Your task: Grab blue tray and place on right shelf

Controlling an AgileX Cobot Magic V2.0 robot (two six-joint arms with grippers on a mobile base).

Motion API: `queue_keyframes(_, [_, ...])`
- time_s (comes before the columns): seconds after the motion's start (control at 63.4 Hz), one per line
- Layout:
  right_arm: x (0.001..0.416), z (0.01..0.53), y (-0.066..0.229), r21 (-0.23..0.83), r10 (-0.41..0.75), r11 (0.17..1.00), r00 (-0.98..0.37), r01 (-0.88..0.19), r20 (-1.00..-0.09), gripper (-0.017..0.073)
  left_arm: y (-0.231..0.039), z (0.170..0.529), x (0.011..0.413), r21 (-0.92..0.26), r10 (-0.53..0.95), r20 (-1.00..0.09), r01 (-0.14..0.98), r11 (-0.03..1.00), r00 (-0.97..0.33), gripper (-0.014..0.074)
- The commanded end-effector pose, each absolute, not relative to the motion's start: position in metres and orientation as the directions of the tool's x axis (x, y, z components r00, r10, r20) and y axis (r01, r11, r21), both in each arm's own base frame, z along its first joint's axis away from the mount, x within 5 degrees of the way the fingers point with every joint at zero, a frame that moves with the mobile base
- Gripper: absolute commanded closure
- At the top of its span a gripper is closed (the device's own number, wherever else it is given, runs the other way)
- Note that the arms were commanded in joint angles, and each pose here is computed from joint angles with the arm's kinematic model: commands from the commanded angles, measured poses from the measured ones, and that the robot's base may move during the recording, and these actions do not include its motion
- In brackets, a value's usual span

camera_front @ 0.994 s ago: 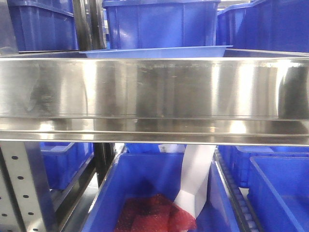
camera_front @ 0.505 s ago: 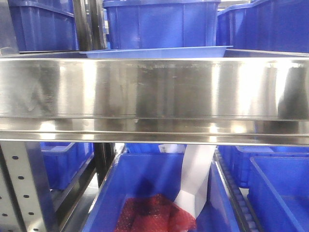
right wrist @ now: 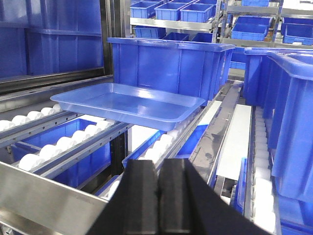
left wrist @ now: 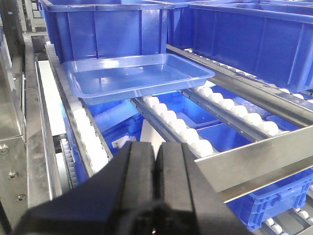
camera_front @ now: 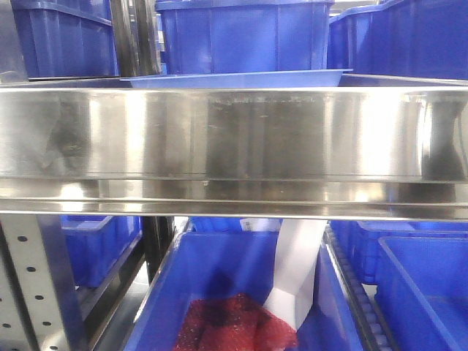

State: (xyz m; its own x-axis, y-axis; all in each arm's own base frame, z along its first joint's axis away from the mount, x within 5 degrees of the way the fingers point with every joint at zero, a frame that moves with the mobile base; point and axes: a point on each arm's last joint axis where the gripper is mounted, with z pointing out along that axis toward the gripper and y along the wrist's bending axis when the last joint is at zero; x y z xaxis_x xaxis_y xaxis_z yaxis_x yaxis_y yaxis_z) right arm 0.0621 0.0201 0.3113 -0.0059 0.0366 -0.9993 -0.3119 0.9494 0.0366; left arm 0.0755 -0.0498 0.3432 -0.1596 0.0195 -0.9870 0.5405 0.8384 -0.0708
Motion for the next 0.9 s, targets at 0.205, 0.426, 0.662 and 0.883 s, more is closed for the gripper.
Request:
queue_keyframes(0.205, [0.061,0.329,0.019,0.016,0.053,0.951,0.113,-0.31,-0.992,0.0508,-0.047,0.356,0.072,-0.059,-0.034,-0.998,0.543,0.838,-0.057,0.0642])
queue_keyframes(0.426, [0.061,0.329,0.019,0.016,0.053,0.951,0.113,-0.31,-0.992,0.0508,-0.022,0.314,0.052,-0.023,-0.029,-1.0,0.364,0.931,0.011,0.0642])
queue_keyframes(0.662, [0.061,0.329,0.019,0.016,0.053,0.951,0.113,-0.31,-0.992,0.0508,-0.008,0.237,0.045,-0.035,-0.039,-0.999,0.131,0.991,0.031,0.0642])
queue_keyframes(0.883, [0.061,0.329,0.019,0.016,0.052,0.951,0.109,-0.31,-0.993,0.0508,-0.002,0.197,0.057,-0.044,-0.046,-0.997,0.032,0.999,0.069,0.0642])
